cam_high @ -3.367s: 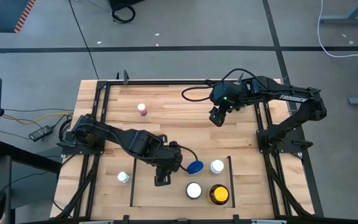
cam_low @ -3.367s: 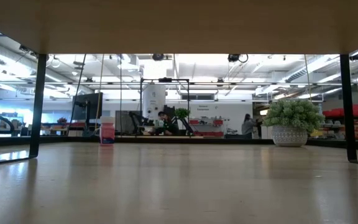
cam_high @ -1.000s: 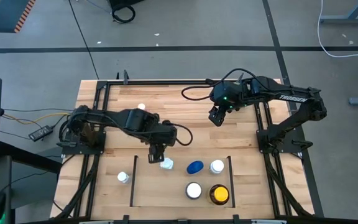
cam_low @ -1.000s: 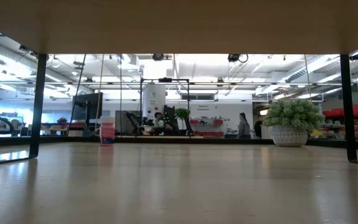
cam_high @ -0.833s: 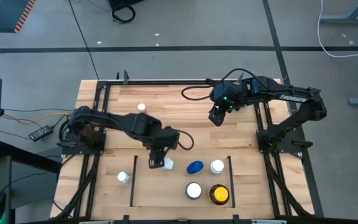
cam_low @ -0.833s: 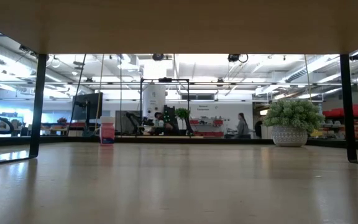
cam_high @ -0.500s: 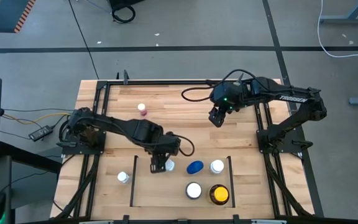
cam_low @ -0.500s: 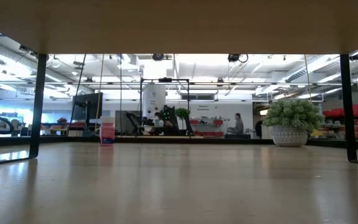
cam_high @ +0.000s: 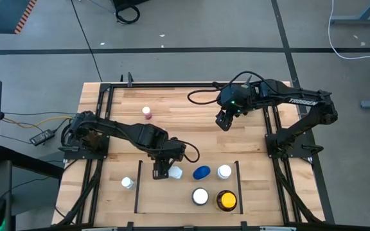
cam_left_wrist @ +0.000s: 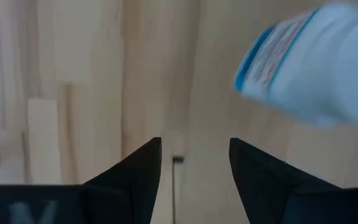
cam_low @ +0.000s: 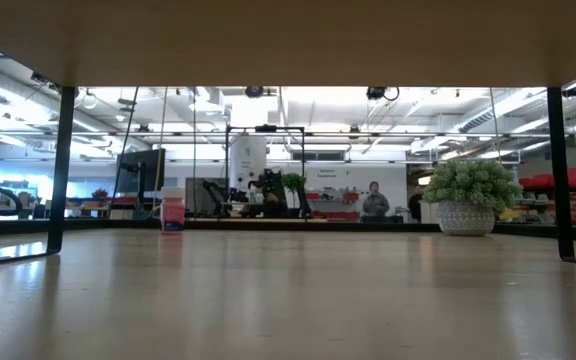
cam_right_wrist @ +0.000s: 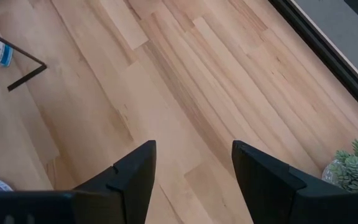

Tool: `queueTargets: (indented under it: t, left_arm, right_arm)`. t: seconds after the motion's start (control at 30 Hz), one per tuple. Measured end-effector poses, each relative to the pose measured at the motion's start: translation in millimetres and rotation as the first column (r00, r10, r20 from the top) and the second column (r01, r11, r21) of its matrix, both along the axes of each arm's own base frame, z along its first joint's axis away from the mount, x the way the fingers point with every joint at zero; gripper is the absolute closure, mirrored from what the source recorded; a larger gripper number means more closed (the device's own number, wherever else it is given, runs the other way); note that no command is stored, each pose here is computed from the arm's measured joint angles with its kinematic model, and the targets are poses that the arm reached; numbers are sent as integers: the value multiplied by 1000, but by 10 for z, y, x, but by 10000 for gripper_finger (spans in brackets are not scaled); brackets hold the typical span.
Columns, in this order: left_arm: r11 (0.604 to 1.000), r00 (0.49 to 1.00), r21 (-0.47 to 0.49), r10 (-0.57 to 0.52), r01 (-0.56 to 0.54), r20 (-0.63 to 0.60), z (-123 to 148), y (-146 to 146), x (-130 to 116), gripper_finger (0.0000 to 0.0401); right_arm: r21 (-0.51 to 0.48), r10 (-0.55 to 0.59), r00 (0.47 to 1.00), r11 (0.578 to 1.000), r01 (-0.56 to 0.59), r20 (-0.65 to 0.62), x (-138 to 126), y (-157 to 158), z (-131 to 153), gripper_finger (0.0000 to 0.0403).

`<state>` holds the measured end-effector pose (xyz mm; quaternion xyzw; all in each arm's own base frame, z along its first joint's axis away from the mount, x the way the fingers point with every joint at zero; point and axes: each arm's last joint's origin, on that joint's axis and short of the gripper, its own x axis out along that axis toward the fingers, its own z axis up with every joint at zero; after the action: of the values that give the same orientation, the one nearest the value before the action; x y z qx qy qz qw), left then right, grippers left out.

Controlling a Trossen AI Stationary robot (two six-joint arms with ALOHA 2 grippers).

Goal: Pick and place medicine bottles onto shelf by color
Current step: Align the white and blue medicine bottle with the other white and blue medicine bottle on the shelf

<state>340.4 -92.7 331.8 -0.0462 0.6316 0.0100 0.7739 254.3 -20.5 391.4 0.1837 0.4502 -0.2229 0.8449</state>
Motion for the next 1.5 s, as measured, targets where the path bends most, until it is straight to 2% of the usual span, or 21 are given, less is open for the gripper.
queueTargets:
  t: [0.1,0.2,0.47,0.83,1.1,1.27,1.37,1.5]
  left_arm:
    - [1000,999,14,4,-4,-42,14,26,-61,207]
    - [1000,999,6,30,-30,-31,117,49,-155,209]
    - [980,979,-23,197,-198,-54,364,-10,-502,206]
    - [985,985,-8,171,-170,40,535,-427,-862,201]
    - [975,963,-59,219,-212,156,794,-430,-1266,200]
    - [968,960,-61,251,-245,125,668,-385,-1622,200]
    - [975,968,-64,221,-215,121,587,-372,-1806,195]
    - [997,992,-13,72,-71,103,484,-392,-1935,186]
  right_arm:
    - [0,0,1000,1000,0,0,0,-1,0,185]
    - [0,0,1000,1000,0,0,0,-1,0,185]
    - [-6,10,1000,1000,-10,-1,2,-1,1,185]
    - [-19,46,999,999,-46,-6,5,34,2,185]
    - [-26,61,998,998,-61,-9,6,41,2,185]
    - [-23,80,997,997,-80,-7,9,104,1,185]
    - [-22,93,996,995,-93,-7,10,142,1,185]
    - [-12,69,998,998,-69,1,10,174,2,185]
